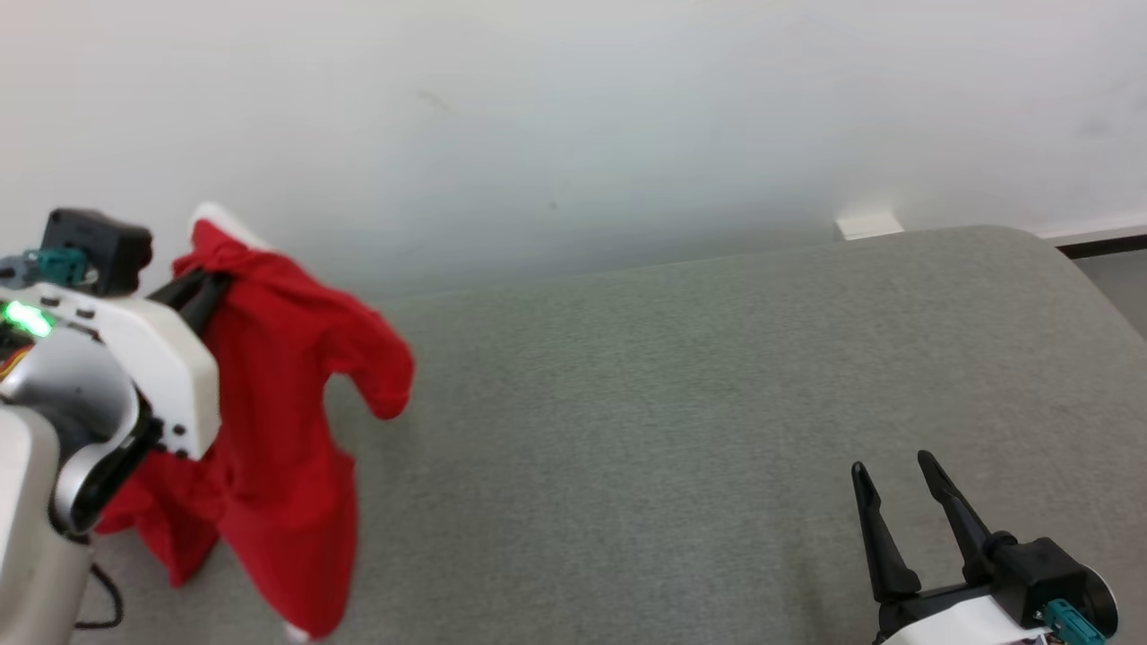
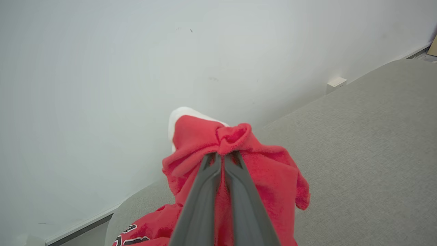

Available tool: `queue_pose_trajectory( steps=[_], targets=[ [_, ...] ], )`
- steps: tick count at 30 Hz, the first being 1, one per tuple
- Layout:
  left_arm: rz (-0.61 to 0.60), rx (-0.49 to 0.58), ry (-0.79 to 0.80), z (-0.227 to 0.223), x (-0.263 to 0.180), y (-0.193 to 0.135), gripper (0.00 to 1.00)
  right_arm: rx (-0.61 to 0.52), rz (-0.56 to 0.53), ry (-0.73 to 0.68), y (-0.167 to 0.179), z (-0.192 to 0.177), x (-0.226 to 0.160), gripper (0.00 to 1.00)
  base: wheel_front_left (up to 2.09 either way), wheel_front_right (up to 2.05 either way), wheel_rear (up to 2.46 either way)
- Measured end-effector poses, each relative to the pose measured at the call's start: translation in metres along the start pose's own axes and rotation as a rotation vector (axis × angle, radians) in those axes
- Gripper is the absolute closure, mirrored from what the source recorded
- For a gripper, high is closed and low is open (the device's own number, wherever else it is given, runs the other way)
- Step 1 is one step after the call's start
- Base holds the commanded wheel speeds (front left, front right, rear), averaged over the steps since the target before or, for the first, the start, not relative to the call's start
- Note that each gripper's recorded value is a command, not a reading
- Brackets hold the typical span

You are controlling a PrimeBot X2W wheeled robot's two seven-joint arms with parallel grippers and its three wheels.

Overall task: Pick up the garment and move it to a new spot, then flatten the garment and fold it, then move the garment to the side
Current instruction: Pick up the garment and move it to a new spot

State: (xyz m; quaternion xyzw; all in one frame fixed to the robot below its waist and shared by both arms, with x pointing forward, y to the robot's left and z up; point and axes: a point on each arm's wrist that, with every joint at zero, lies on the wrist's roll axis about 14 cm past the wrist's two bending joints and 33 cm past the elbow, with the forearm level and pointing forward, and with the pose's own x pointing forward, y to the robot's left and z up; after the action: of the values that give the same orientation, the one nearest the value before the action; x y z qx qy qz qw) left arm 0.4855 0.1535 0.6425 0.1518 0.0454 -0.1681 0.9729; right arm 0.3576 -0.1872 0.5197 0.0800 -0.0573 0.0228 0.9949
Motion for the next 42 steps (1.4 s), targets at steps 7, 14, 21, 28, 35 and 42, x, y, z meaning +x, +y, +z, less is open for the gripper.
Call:
queue_pose_trajectory(
  steps=[7,14,21,28,35,42],
  targets=[
    [-0.159,-0.03,-0.202,0.062,0.019,-0.069,1.0,0.025,-0.096,-0.042,-0.028,0.014,-0.017,0.0,0.0,0.0,0.0],
    [-0.302,-0.121,-0.263,0.063,0.04,-0.141,1.0,0.058,-0.173,-0.1,-0.049,0.032,-0.032,0.0,0.0,0.0,0.0],
    [-0.401,-0.255,-0.2,0.008,0.056,-0.21,1.0,0.038,-0.232,-0.082,-0.067,0.029,-0.044,0.0,0.0,0.0,0.0],
    [-0.497,-0.233,-0.046,-0.069,0.048,-0.269,1.0,0.033,-0.202,-0.051,-0.059,0.02,-0.035,0.0,0.0,0.0,0.0],
    [-0.492,-0.265,-0.102,-0.07,0.042,-0.271,0.0,0.031,-0.147,-0.027,-0.047,0.013,-0.024,0.0,0.0,0.0,0.0],
    [-0.372,-0.26,-0.201,-0.056,0.039,-0.224,0.0,0.045,-0.059,-0.025,-0.023,0.01,-0.007,0.0,0.0,0.0,0.0]
  ],
)
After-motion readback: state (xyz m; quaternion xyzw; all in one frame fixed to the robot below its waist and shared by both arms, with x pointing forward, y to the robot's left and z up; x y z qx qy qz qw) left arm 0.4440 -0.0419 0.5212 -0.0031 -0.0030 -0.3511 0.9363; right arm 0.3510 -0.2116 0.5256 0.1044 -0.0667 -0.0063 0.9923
